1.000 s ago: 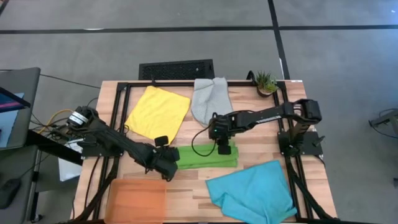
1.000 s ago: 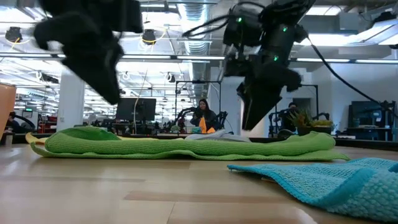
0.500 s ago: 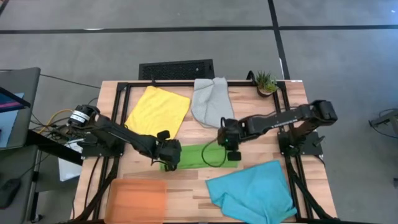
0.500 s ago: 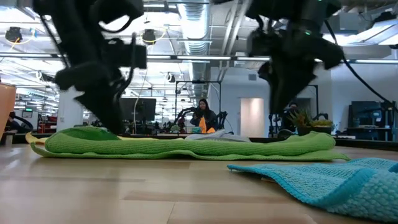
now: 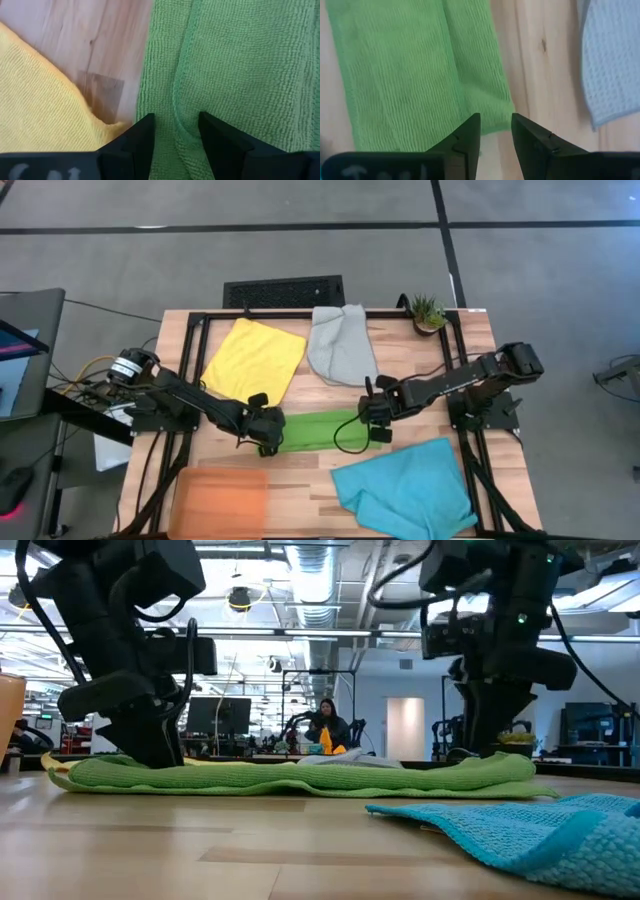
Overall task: Fold microfiber towels
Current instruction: Fold the green towel
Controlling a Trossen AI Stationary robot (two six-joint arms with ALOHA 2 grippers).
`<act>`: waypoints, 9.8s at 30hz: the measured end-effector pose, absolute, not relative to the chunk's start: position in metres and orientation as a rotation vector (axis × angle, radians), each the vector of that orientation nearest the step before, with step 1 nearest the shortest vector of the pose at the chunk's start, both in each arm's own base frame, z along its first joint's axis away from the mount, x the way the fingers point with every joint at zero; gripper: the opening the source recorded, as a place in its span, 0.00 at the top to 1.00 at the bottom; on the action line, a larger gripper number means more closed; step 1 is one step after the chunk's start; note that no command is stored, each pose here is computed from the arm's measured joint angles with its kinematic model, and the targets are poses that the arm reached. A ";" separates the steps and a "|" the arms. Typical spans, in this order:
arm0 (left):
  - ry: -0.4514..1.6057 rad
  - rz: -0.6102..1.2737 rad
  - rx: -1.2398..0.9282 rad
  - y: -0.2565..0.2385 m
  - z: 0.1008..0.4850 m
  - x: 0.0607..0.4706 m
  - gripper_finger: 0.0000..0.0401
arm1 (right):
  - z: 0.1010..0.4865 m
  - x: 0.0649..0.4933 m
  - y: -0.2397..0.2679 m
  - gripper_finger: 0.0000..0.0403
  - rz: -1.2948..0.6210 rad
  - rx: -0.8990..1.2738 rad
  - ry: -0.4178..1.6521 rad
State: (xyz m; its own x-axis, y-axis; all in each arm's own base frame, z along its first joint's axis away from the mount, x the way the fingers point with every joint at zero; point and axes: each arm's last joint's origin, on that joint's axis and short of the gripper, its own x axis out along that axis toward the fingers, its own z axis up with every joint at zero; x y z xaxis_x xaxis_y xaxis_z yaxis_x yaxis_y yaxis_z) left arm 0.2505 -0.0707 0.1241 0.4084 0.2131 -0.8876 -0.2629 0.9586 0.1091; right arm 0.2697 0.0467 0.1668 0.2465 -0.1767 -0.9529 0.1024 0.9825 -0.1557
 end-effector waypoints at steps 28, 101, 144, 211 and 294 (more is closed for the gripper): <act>1.131 0.273 -0.004 -0.060 0.122 0.253 0.63 | 0.218 0.233 0.028 0.68 -0.256 0.321 1.092; 1.124 0.254 -0.032 -0.061 0.122 0.254 0.63 | 0.159 0.254 -0.004 0.98 -0.205 0.660 0.977; 1.125 0.253 -0.032 -0.061 0.122 0.254 0.63 | 0.224 0.301 0.002 1.00 -0.043 0.632 0.536; 1.282 0.346 -0.198 -0.056 0.162 0.208 0.63 | 0.217 0.417 0.004 0.99 0.127 0.525 0.559; 1.206 0.475 -0.098 -0.092 0.244 0.196 0.63 | 0.192 0.443 -0.002 0.99 0.097 0.549 0.499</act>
State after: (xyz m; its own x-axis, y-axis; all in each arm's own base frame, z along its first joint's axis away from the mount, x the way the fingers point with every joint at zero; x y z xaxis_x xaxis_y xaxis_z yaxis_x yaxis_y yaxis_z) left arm 0.1957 -0.0921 0.2435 0.2717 0.3009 -0.9141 -0.4029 0.8982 0.1759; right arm 0.4434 -0.0021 0.1919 0.8765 0.2192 -0.4286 0.0426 0.8515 0.5226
